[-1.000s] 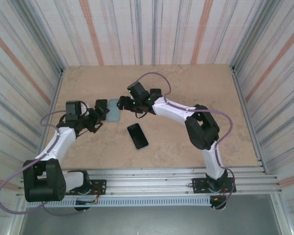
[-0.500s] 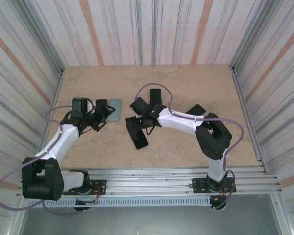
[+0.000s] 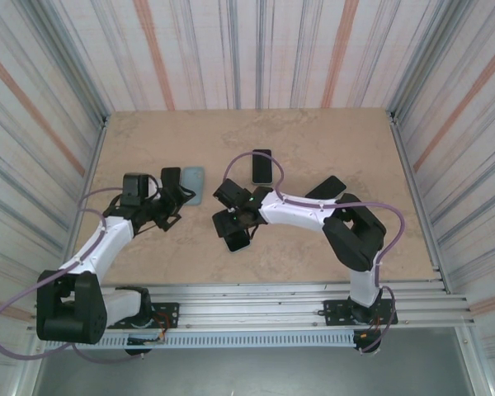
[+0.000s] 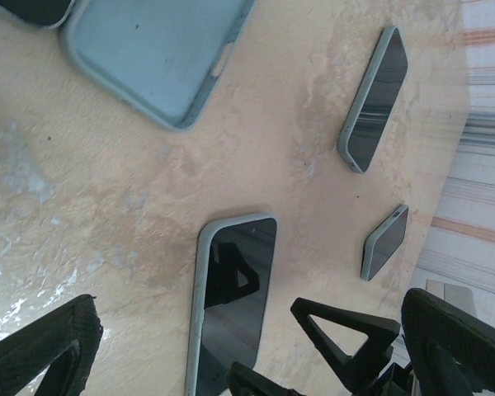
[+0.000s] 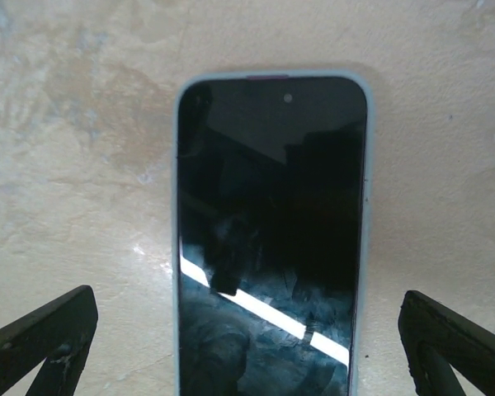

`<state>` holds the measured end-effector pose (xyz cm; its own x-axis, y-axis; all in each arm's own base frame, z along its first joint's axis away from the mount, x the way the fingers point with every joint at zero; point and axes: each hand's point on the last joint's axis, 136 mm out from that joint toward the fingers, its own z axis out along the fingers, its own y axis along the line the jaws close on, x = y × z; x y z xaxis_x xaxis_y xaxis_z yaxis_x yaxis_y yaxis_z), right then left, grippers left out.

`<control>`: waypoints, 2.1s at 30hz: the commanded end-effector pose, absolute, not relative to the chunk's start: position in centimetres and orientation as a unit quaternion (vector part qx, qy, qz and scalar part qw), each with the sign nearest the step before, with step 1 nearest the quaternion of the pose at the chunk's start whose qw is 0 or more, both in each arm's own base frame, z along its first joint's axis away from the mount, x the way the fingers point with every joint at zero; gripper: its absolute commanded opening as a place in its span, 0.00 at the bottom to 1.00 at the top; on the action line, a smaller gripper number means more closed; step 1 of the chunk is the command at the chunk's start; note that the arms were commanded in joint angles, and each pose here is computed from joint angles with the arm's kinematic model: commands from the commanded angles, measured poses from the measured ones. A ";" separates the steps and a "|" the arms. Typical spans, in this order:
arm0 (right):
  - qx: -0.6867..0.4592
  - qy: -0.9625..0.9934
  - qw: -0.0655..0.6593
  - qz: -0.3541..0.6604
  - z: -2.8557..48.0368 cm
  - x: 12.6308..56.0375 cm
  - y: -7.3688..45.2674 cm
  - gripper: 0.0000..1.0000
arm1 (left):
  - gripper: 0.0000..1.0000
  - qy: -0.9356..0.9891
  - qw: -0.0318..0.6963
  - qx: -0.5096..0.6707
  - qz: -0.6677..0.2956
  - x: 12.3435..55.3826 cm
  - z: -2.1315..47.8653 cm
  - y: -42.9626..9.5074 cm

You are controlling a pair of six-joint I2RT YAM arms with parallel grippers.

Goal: Take the phone out of the phone case

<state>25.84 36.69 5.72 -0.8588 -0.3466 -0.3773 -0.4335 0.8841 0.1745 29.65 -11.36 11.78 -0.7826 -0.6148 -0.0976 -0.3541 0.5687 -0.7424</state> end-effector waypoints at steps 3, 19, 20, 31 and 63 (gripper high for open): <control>-0.217 0.959 0.157 0.088 3.9 25.3 36.2 0.96 | 0.97 0.864 0.170 -0.274 -0.387 28.9 12.2 -11.9; -0.274 0.953 0.131 0.020 1.5 24.8 36.0 0.91 | 0.97 0.863 0.169 -0.273 -0.389 28.7 11.9 -11.9; -0.275 0.953 0.130 0.014 1.4 24.7 35.8 0.90 | 0.97 0.864 0.169 -0.273 -0.389 28.7 11.8 -11.9; -0.287 0.951 0.106 -0.041 -0.4 23.9 33.5 0.83 | 0.97 0.863 0.167 -0.278 -0.388 28.6 10.9 -11.9; -0.165 0.906 0.252 0.296 13.2 29.2 38.4 0.43 | 0.73 0.869 0.211 -0.137 -0.426 33.8 15.8 -17.7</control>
<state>28.83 36.68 9.12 -0.8462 -0.2163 -0.4871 -0.4171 0.8376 0.3527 32.88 -16.71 14.24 -0.8640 -0.4691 -0.1831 -0.1449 0.5797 -0.8018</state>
